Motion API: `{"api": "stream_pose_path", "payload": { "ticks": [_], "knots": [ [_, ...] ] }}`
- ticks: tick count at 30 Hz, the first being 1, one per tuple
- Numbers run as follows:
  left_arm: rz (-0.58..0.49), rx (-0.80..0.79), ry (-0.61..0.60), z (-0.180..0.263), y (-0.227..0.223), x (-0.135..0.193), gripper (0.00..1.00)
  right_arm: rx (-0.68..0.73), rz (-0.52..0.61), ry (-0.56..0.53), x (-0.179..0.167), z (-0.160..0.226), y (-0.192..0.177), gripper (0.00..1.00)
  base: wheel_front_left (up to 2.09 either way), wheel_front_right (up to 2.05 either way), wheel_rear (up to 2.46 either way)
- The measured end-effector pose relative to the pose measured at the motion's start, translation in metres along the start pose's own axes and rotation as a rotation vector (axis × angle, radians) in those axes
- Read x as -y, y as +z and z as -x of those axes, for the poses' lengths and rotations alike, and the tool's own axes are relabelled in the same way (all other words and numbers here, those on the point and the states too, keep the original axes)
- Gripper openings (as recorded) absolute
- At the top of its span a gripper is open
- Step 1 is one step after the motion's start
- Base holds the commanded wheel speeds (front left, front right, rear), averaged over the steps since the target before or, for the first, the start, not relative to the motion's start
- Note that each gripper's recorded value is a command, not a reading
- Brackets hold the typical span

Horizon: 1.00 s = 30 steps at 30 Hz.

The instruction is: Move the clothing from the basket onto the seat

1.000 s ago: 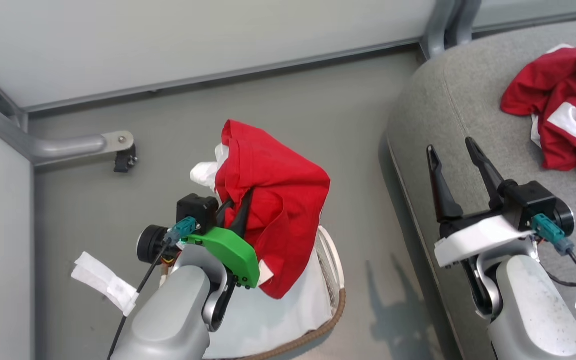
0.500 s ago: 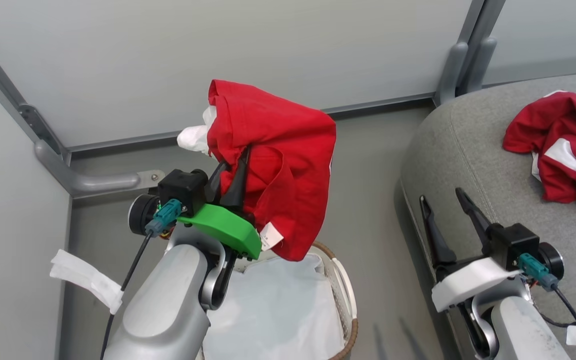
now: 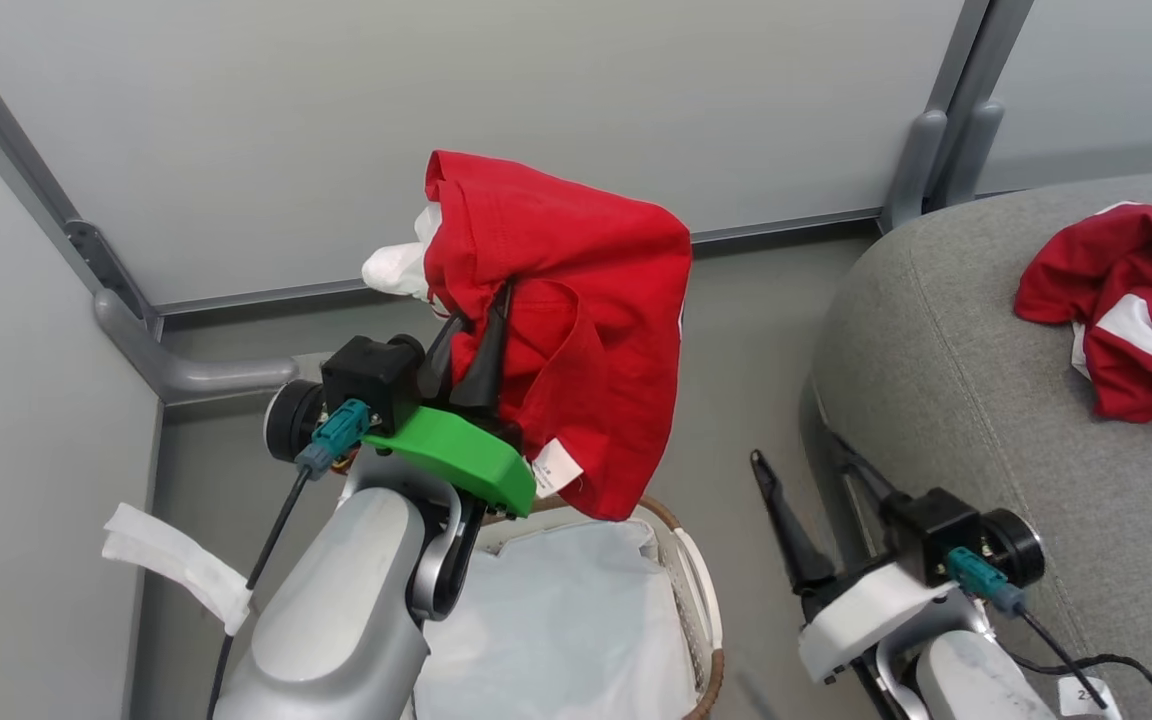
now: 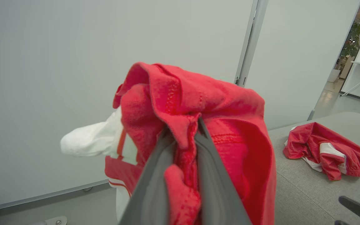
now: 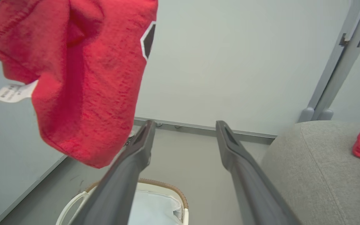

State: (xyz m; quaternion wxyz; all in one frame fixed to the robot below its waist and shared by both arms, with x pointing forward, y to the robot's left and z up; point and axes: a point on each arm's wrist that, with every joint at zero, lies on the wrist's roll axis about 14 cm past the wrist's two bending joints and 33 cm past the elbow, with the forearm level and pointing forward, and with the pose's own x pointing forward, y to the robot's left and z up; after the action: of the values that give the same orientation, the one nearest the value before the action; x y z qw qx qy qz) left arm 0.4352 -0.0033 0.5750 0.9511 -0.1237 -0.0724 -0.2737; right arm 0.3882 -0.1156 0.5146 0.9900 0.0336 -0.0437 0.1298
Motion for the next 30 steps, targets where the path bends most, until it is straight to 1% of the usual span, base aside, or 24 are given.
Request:
{"api": "stream_pose_path", "payload": {
  "ticks": [8,14,22,30],
  "knots": [
    [0.010,-0.013,0.006,0.004,-0.005,-0.001,0.00,0.034,-0.016,0.213,-0.067,-0.018,0.011,1.00,0.00,0.00,0.00],
    [0.013,-0.021,0.011,0.007,-0.007,-0.002,0.00,0.038,-0.029,0.336,-0.105,-0.024,0.014,1.00,0.00,0.00,0.00],
    [0.011,-0.023,0.008,0.008,-0.006,0.000,0.00,-0.007,-0.017,0.431,-0.130,-0.032,0.002,1.00,0.00,0.00,0.00],
    [0.025,-0.031,-0.021,0.010,-0.007,0.009,0.00,-0.036,0.014,0.468,-0.137,-0.048,-0.006,1.00,0.00,0.00,0.00]
  ]
}}
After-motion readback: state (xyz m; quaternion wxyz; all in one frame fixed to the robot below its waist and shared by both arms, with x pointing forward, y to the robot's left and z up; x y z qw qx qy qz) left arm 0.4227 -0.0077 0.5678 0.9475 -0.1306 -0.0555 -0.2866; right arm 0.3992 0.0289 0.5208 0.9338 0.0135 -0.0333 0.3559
